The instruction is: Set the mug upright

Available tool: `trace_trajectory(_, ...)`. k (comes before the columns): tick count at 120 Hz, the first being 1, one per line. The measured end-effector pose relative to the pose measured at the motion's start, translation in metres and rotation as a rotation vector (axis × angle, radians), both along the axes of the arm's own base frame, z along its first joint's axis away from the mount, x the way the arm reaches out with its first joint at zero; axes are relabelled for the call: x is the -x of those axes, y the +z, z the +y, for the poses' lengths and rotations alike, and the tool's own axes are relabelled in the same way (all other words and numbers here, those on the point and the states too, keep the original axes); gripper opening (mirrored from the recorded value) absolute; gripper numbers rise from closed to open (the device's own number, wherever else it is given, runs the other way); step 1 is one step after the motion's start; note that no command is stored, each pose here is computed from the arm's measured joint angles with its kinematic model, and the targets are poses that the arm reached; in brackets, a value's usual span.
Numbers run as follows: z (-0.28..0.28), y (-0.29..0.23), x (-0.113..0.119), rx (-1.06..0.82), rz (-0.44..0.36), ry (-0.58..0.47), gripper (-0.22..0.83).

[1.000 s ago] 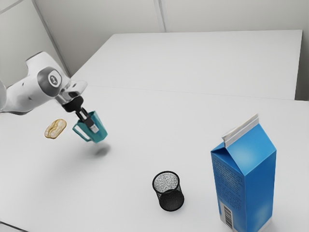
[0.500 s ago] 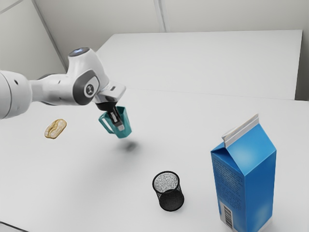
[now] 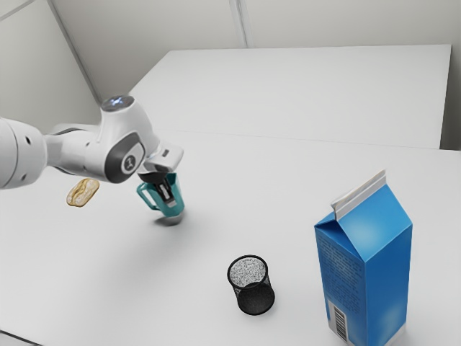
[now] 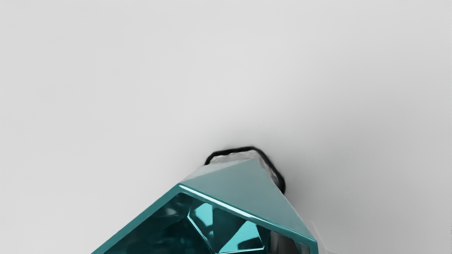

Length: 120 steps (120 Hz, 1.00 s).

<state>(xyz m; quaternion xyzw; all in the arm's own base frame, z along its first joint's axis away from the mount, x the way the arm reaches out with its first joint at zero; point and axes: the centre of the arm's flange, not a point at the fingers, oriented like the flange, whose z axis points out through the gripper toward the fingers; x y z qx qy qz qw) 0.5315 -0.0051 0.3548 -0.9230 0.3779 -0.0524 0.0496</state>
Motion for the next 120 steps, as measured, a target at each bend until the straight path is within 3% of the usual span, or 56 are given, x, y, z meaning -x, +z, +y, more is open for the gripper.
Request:
trace_trajectory(34,-0.033,-0.016,0.009,-0.003,-0.046,-0.035,-0.17)
trace_trajectory(88,-0.005,-0.026,0.011,0.009,-0.076,0.059,-0.17)
trace_trajectory(120,-0.016,-0.026,0.011,0.017,-0.078,0.048,0.01)
